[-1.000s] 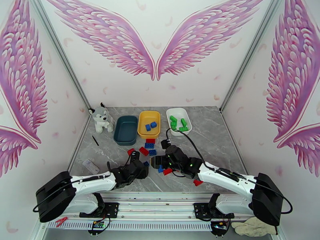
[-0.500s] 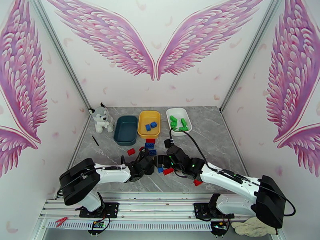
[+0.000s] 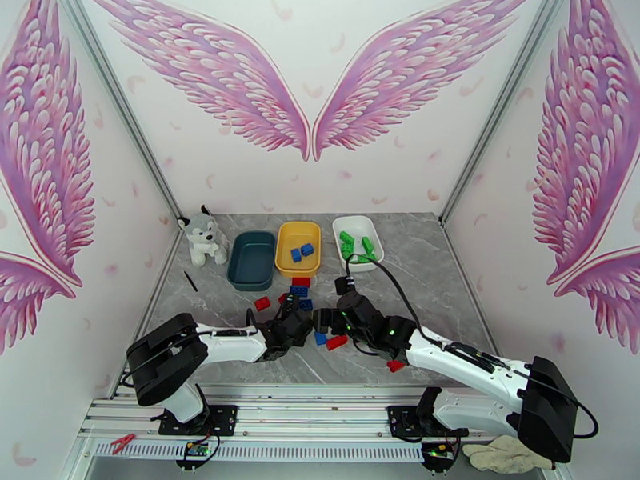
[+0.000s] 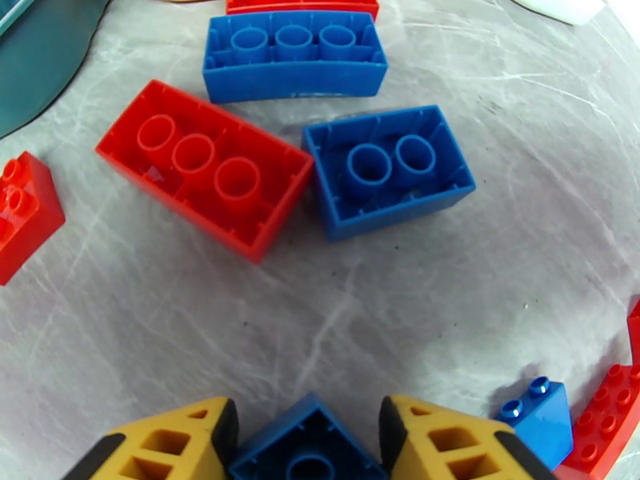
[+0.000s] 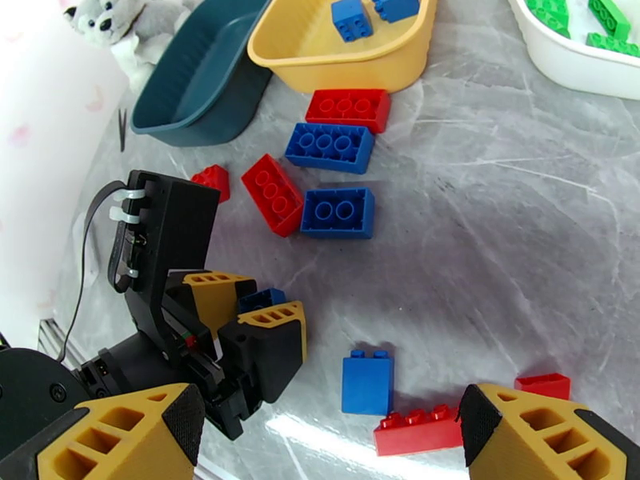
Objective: Sort the legos into containers by color
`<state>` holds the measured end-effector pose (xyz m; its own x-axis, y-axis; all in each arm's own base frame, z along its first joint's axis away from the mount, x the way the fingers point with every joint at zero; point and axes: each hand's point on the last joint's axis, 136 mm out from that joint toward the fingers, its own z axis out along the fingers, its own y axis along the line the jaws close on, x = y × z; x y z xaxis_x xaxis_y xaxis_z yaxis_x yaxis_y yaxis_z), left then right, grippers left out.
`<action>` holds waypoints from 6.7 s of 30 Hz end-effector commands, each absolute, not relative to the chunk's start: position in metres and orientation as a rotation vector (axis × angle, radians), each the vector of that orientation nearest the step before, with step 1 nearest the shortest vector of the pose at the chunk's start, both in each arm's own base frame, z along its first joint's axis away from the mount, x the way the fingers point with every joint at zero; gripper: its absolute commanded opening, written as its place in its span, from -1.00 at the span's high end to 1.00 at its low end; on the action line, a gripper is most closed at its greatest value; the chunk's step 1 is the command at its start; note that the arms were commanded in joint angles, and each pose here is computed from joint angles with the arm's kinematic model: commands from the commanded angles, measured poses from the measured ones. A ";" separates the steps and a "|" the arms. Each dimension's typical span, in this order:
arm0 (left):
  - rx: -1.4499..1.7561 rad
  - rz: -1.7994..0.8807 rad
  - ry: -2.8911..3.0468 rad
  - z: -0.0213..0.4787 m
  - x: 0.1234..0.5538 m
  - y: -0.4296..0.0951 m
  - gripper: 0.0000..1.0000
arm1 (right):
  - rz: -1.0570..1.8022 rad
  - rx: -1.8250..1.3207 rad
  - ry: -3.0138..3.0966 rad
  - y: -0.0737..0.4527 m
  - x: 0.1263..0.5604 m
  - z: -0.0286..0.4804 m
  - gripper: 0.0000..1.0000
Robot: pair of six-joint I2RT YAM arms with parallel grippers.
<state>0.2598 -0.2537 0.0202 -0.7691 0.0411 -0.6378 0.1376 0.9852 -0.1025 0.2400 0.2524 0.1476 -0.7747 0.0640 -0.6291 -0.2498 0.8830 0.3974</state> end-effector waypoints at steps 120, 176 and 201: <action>0.923 -0.351 2.323 -0.028 0.198 -0.322 -0.22 | 0.695 0.070 2.492 0.186 0.265 0.133 -0.94; 0.166 -0.187 2.130 0.184 0.419 -0.251 -0.70 | 0.761 -0.023 2.487 0.204 0.273 0.134 -0.90; 0.135 -0.349 2.385 0.041 0.267 -0.283 -0.56 | 0.762 -0.008 2.525 0.207 0.274 0.122 -0.79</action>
<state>0.2617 -0.2713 0.0463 -0.7331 0.0477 -0.6784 0.2144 0.9629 -0.1639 0.2685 0.2039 0.1085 -0.8886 0.1115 -0.4450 -0.1379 0.8603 0.4909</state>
